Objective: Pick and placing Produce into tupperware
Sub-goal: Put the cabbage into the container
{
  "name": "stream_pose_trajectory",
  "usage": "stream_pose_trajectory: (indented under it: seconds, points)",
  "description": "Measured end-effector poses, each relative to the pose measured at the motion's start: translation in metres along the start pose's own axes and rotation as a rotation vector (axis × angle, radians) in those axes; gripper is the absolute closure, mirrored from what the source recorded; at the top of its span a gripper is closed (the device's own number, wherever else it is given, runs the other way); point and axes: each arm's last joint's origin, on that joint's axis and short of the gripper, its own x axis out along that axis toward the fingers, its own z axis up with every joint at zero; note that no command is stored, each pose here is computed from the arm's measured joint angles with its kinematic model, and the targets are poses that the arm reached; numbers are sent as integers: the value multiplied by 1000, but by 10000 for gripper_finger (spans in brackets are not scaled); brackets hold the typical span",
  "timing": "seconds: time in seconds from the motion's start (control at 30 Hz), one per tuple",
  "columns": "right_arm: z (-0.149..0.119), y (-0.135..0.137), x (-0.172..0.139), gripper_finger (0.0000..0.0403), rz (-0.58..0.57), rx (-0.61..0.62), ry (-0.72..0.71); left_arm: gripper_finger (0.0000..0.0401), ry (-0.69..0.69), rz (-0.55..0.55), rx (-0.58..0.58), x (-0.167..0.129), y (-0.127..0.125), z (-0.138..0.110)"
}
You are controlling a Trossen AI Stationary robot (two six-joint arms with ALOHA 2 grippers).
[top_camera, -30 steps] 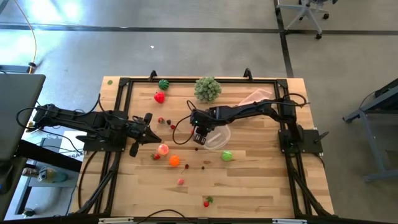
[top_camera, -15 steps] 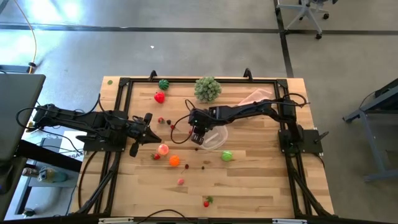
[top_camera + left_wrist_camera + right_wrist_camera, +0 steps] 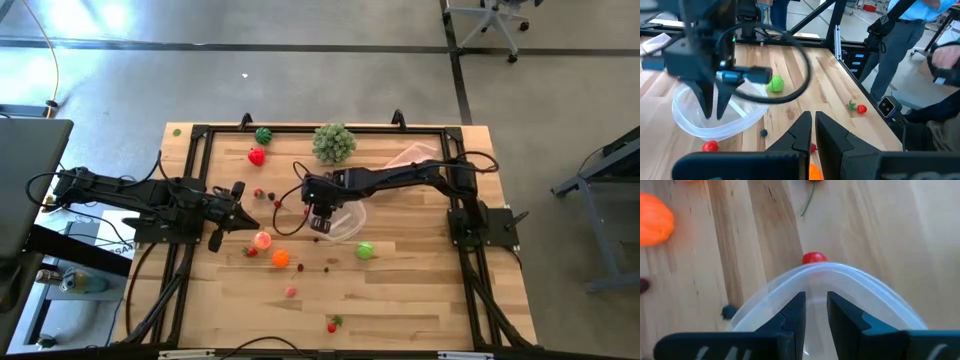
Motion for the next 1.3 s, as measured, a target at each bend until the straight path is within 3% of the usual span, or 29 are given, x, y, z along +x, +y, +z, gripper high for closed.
stream_pose_trajectory:
  seconds: [0.27, 0.57, 0.7, 0.87, 0.97, 1.13, 1.3]
  points:
    - [28, 28, -72, 335, -115, -118, 47, 387, 0, 0, 1, 0, 0, 0]
    - [22, 50, -169, 335, -441, -1, 85, 387, 0, 3, 13, 0, 0, 0]
    - [11, 69, -198, 335, -391, -8, 1, 387, -3, 3, 21, 0, 0, 0]
    - [-24, 82, -215, 335, -439, 80, -35, 387, -6, 3, 22, 0, 0, 1]
    - [-60, 86, -221, 335, -468, 169, -42, 387, -6, 3, 22, 0, 0, 1]
    - [-133, 91, -207, 335, -473, 343, -74, 387, -8, 3, 23, 0, 0, 1]
    - [-195, 92, -177, 335, -350, 449, -111, 387, -8, 3, 22, 0, 0, 1]
